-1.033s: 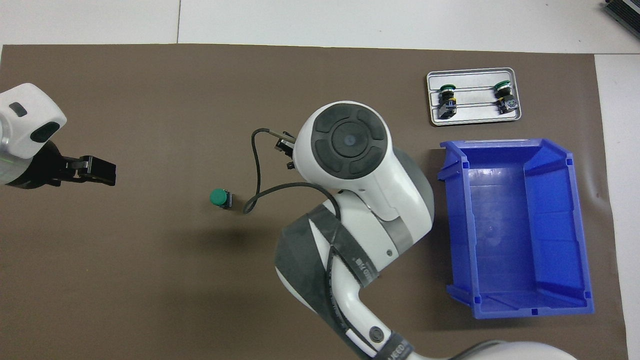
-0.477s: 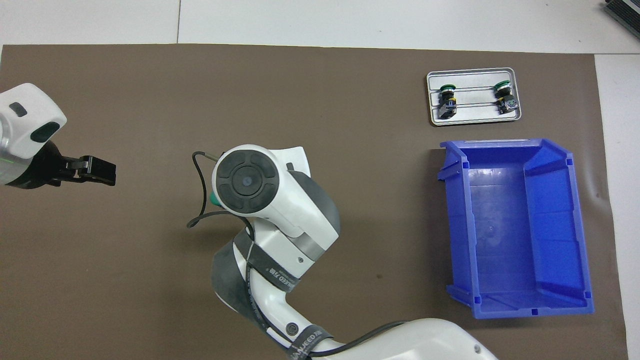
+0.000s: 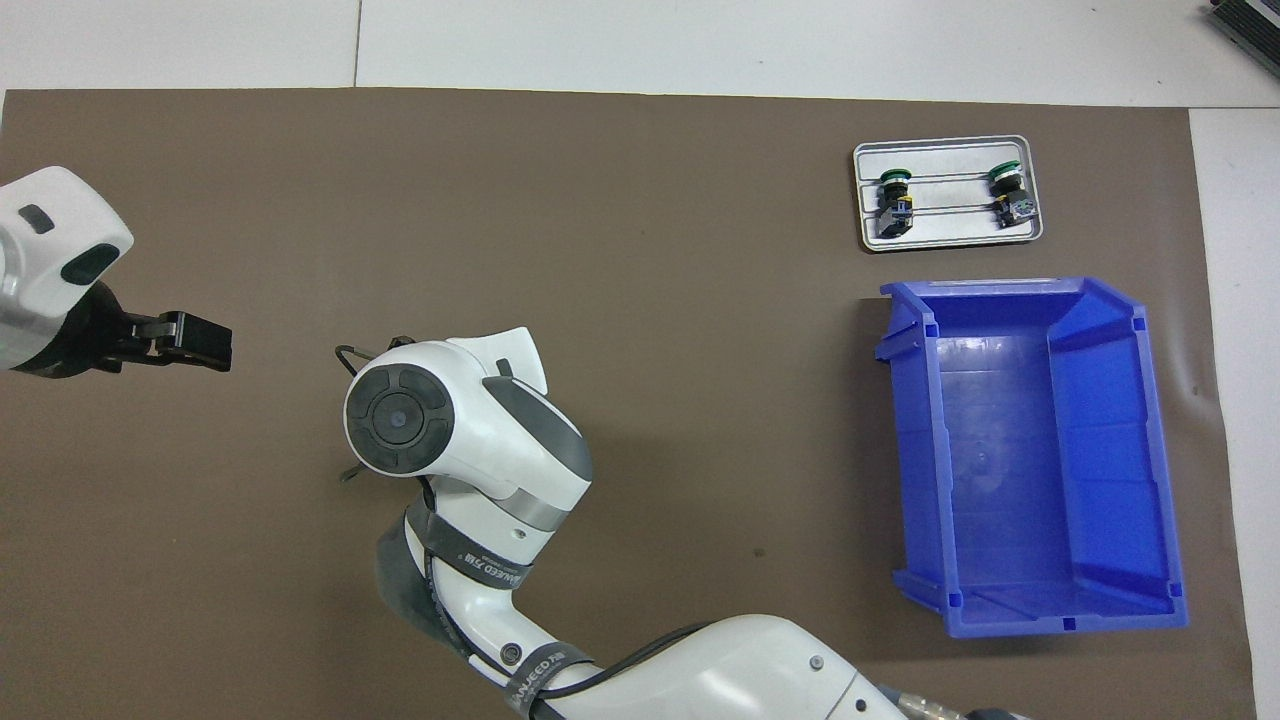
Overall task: Place and press button with both arms
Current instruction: 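Grasp the green button with the right gripper and lift it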
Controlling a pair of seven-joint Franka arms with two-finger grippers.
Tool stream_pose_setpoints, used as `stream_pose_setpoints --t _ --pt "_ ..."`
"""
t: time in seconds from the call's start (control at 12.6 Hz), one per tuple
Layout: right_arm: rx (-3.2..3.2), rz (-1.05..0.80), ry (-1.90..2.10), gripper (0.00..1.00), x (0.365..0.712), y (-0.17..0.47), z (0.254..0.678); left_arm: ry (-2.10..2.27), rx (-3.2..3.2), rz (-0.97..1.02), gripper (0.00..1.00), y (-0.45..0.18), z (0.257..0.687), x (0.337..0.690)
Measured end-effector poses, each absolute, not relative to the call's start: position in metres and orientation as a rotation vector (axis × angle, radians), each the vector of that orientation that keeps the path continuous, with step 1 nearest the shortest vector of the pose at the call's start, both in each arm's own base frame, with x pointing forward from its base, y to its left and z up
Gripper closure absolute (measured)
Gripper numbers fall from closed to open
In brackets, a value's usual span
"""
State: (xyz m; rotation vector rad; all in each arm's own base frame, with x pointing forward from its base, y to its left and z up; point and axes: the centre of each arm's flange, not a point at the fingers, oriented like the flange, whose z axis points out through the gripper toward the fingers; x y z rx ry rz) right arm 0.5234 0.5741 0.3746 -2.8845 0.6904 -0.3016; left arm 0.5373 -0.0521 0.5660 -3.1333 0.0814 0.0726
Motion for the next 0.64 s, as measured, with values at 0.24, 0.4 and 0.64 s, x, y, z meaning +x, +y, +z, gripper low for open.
stream_pose_setpoints --t 0.24,0.4,0.64 --pt "-2.887 -0.349 0.624 0.12 0.509 0.589 0.378 0.081 -3.133 0.073 0.0 -0.052 0.566 0.537" --pt "-2.906 -0.396 0.564 0.14 0.498 0.599 0.374 0.081 -3.133 0.073 0.0 -0.052 0.566 0.537" --pt "-2.919 -0.426 0.51 0.14 0.488 0.609 0.366 0.081 -3.133 0.073 0.0 -0.052 0.566 0.537"
